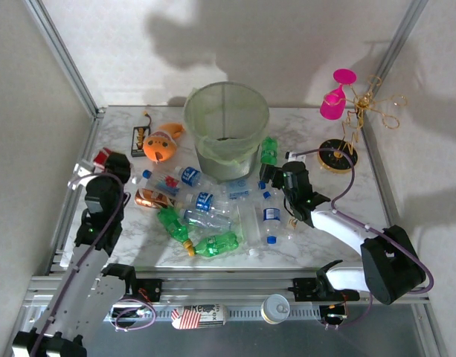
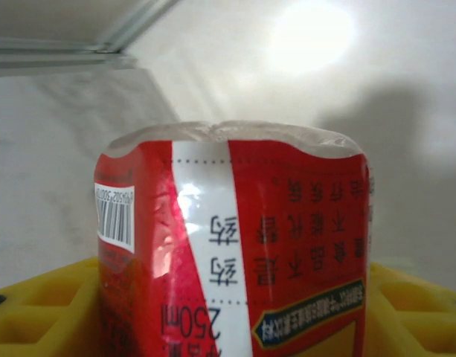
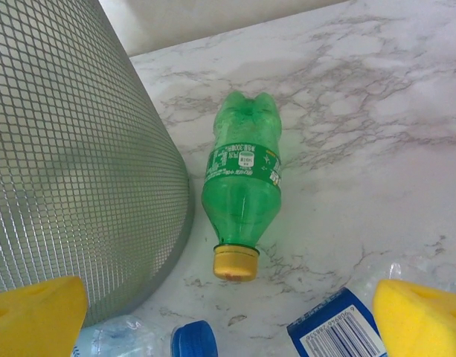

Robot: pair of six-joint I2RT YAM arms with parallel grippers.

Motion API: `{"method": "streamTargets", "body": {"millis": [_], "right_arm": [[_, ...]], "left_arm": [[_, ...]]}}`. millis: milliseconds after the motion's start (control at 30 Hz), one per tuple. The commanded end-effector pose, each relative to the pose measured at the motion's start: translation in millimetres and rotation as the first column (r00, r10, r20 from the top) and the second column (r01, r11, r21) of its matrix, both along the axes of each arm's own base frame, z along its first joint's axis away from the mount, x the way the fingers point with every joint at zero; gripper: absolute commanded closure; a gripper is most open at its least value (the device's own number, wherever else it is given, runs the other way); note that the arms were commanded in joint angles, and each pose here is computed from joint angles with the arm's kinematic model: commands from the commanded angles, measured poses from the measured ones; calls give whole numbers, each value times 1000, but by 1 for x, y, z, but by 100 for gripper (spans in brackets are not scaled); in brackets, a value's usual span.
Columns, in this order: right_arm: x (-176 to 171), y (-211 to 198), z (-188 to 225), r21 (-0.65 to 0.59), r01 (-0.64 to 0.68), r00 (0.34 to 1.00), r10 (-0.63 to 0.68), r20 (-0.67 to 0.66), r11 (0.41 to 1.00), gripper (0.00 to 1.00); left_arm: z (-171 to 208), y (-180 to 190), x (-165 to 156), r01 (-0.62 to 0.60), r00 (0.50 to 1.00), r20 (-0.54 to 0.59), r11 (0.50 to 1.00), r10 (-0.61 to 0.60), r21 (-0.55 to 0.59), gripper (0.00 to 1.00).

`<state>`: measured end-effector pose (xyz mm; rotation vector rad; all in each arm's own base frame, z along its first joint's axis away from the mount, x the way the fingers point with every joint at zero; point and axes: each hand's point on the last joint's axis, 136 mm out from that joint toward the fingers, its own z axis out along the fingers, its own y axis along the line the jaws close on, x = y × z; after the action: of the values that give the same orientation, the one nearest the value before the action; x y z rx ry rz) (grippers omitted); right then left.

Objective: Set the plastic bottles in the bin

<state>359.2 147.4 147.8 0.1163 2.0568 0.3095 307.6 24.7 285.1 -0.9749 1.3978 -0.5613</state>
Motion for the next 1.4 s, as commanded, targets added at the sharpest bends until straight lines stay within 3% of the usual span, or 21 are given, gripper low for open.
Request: {"method": "streamTargets", "body": {"millis": [0,100,267,567,800,1033,1267,1367], "right_arm": [[-2,-3,1,30,10,1000,-11,15,999,1],[-5,-5,3,30,12,1000,-13,18,999,1],[-12,-12,4,35,18,1000,-19,21,999,1],[-28,-23,4,50,33,999,-34,17,998,1],[-39,-30,6,62,34,999,-36,21,997,1],[-48,-36,6,67,39,999,-41,27,997,1],[-51,-36,-2,76,35,999,-36,7,997,1],[-53,-36,-5,76,35,999,-35,-1,997,1]], "left_arm": [[61,-40,16,167,970,170,985,-172,49,91],[98,-71,24,217,941,239,970,-238,114,100],[147,-128,42,309,883,292,923,-369,231,100],[182,-234,104,451,801,220,804,-556,389,100],[149,-289,164,523,798,47,730,-601,439,100],[95,-315,204,538,822,-123,688,-555,487,100],[46,-328,222,588,803,-245,657,-543,472,100],[34,-329,224,593,802,-270,653,-533,471,93]]}}
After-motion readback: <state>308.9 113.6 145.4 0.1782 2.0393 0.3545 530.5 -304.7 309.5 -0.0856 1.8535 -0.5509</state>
